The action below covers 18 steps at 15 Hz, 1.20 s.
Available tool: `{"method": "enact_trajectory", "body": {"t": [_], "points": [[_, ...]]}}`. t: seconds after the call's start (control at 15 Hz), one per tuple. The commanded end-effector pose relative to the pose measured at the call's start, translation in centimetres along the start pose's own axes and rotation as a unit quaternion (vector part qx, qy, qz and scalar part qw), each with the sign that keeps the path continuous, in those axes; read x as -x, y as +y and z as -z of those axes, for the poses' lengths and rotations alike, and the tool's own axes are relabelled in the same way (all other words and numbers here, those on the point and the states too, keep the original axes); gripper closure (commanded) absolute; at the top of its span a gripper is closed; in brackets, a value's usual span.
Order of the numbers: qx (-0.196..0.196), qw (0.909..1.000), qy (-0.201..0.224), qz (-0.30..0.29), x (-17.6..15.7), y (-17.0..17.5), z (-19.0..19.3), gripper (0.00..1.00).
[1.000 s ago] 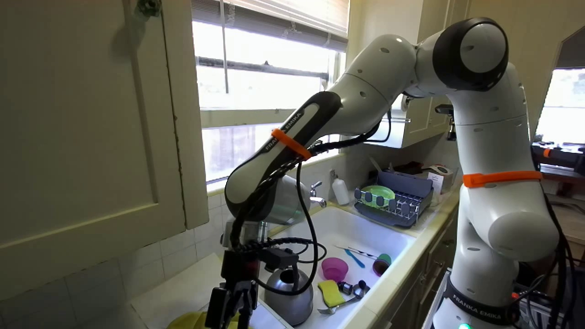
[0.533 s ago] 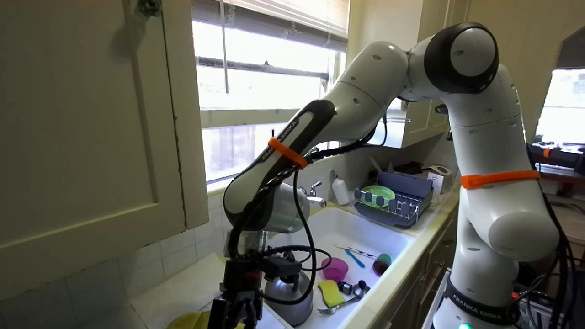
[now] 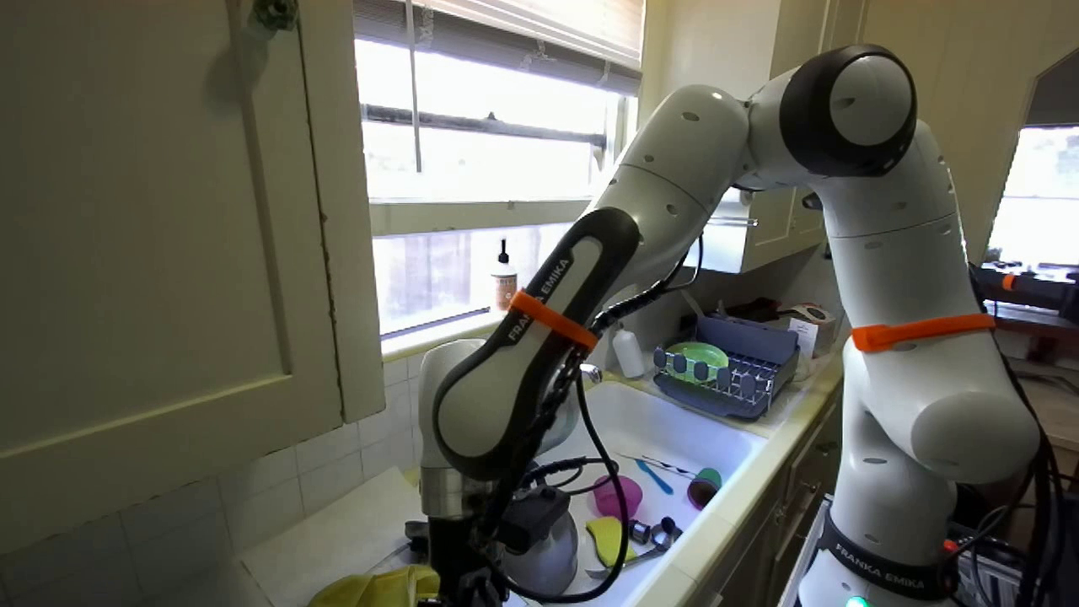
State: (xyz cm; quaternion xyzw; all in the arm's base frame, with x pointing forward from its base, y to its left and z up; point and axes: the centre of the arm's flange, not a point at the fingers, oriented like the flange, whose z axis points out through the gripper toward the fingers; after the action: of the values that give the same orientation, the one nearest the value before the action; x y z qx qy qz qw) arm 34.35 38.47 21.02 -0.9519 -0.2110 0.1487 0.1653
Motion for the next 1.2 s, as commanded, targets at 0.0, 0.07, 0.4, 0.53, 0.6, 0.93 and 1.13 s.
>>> {"method": "enact_trajectory", "body": {"t": [0.0,0.07,0.4,0.53,0.6,0.93,1.13], "points": [[0.003,1.0,0.0,0.0,0.0,-0.1,-0.1,0.0],[0.002,1.0,0.001,0.001,0.0,-0.1,0.0,0.0],[0.001,1.0,0.002,-0.001,-0.1,0.1,0.1,0.0],[0.001,1.0,0.002,-0.001,-0.1,0.1,0.1,0.0],[0.001,1.0,0.002,-0.001,-0.1,0.1,0.1,0.0],[0.034,0.9991,0.023,-0.004,-0.8,0.8,-1.3,0.0],[0.034,0.9979,0.056,-0.002,-1.1,1.0,-1.6,0.0]]}}
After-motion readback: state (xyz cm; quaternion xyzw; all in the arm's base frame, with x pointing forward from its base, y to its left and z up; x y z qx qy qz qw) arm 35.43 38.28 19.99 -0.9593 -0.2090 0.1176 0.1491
